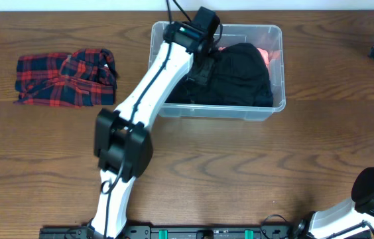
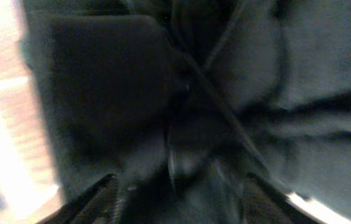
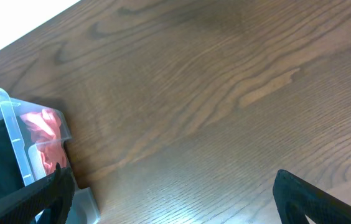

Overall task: Pack container
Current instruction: 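Press the black garment flat and move the left gripper back, then lower the left gripper onto the plaid shirt and grasp it, then lift the plaid shirt and carry it over the bin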

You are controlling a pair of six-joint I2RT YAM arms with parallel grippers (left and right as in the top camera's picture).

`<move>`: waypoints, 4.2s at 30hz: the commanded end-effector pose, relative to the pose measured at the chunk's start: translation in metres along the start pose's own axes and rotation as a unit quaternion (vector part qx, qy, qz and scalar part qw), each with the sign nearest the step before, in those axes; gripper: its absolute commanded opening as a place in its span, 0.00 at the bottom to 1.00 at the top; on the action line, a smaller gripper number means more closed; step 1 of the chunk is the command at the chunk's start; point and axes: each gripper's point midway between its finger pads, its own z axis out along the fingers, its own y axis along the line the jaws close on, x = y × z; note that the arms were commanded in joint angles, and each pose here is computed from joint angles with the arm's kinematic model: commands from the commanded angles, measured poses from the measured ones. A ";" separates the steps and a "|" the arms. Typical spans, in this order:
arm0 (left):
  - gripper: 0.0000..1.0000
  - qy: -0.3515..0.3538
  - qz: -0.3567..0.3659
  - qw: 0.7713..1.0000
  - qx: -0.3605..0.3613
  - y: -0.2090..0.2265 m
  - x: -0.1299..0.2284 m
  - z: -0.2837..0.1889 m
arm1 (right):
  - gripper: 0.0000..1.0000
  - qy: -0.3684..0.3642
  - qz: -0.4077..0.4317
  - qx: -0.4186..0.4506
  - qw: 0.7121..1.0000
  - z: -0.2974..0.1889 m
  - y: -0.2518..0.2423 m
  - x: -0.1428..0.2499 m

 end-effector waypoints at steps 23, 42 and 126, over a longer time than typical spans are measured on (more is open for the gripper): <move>0.88 -0.070 -0.164 0.966 -0.185 0.189 0.045 -0.150 | 0.99 -0.002 0.009 0.002 1.000 -0.001 -0.002 -0.001; 0.88 0.067 -0.169 0.955 -0.233 0.241 0.048 0.005 | 0.99 -0.002 0.009 0.002 1.000 -0.001 -0.002 -0.001; 0.06 0.148 -0.215 0.881 -0.395 0.312 0.109 0.087 | 0.99 -0.002 0.009 0.003 1.000 -0.001 -0.003 -0.001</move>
